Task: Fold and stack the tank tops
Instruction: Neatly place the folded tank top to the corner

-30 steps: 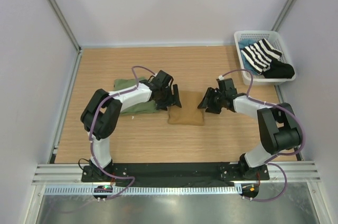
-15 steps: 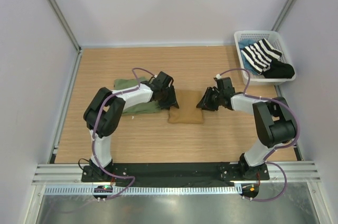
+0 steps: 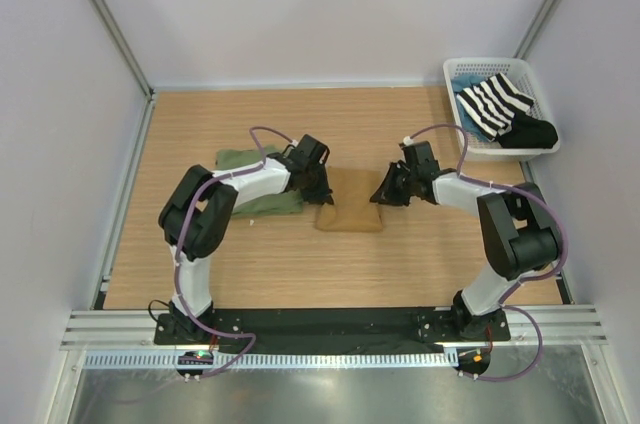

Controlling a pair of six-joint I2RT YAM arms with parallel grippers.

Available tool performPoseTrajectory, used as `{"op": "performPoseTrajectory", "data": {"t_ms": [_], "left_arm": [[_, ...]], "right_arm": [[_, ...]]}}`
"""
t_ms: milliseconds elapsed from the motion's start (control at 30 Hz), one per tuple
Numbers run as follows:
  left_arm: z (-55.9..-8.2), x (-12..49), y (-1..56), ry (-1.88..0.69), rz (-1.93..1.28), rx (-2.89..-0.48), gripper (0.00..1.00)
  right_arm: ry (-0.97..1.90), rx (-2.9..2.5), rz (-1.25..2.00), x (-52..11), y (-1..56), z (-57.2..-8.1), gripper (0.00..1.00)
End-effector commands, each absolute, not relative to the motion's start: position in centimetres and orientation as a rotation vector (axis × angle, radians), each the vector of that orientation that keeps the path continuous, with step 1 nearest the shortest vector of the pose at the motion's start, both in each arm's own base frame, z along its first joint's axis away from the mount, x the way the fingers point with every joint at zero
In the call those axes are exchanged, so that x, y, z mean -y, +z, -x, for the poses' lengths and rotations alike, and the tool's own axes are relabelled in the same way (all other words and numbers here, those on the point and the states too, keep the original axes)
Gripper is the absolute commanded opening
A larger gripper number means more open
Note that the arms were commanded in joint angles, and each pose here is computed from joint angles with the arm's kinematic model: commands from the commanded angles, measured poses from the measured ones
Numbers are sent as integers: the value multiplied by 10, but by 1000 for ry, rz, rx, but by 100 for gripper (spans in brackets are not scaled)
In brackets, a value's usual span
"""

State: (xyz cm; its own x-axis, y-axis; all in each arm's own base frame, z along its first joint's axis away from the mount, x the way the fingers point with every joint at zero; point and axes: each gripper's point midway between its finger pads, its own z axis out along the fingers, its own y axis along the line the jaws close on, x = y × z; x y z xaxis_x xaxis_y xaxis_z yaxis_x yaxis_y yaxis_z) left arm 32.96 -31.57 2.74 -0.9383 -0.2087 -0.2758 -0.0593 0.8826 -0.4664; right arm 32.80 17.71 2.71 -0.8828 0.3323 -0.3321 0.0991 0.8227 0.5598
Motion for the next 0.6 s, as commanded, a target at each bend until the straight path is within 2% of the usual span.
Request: {"op": "performPoseTrajectory", "data": {"t_ms": [0,333,567], "left_arm": [[-342,312,62,-632,157,-2647,0],[-359,301,156,-711,99,-2524,0],[-380,256,191,-740,171,-2480,0]], "right_arm": [[763,-2482,-217,-192,74,-344,1],[840,-2376,-144,-209,151,-362,1],[878,-2350,-88,-241,179,-374,1]]}}
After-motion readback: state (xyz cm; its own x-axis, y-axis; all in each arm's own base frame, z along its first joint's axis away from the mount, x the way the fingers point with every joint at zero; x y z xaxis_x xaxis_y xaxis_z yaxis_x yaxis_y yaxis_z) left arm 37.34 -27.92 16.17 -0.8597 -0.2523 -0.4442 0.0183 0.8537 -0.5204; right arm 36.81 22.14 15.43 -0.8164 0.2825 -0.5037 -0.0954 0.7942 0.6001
